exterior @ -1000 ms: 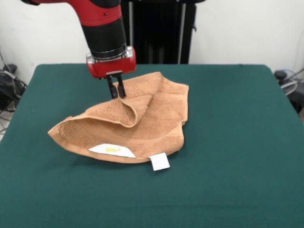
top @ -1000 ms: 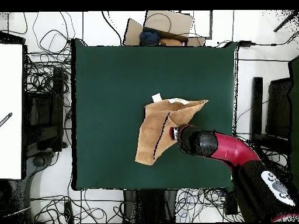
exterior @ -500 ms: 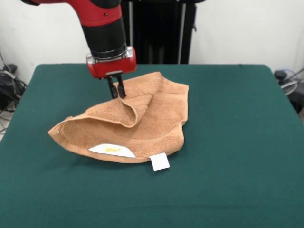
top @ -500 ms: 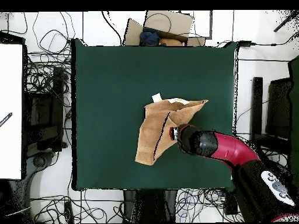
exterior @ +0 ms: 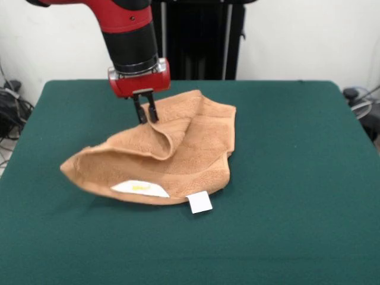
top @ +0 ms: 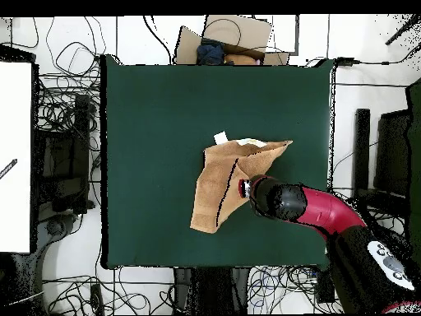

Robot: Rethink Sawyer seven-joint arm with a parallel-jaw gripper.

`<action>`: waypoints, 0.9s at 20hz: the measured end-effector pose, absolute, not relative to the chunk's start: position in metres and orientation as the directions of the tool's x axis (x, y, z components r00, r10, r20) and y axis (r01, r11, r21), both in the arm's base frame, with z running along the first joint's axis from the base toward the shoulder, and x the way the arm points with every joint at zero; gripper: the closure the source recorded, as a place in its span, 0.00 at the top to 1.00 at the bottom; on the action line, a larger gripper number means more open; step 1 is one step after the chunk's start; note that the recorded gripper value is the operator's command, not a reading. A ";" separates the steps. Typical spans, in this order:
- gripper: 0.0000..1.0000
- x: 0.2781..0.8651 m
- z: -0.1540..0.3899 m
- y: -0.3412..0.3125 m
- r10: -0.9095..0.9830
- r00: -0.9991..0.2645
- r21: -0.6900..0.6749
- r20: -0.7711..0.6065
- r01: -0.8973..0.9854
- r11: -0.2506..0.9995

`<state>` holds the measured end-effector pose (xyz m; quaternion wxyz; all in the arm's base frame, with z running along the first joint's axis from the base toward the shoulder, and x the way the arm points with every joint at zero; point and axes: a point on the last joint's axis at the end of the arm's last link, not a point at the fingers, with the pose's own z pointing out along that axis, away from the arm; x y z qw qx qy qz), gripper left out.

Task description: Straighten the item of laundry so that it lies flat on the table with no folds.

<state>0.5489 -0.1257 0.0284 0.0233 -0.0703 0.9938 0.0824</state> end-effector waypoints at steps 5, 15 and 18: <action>1.00 0.549 0.028 -0.126 -0.136 -0.989 0.160 -0.058 -0.144 0.977; 1.00 0.550 0.028 -0.122 -0.143 -0.988 0.160 -0.058 -0.151 0.975; 1.00 0.550 0.029 -0.121 -0.145 -0.988 0.160 -0.058 -0.153 0.975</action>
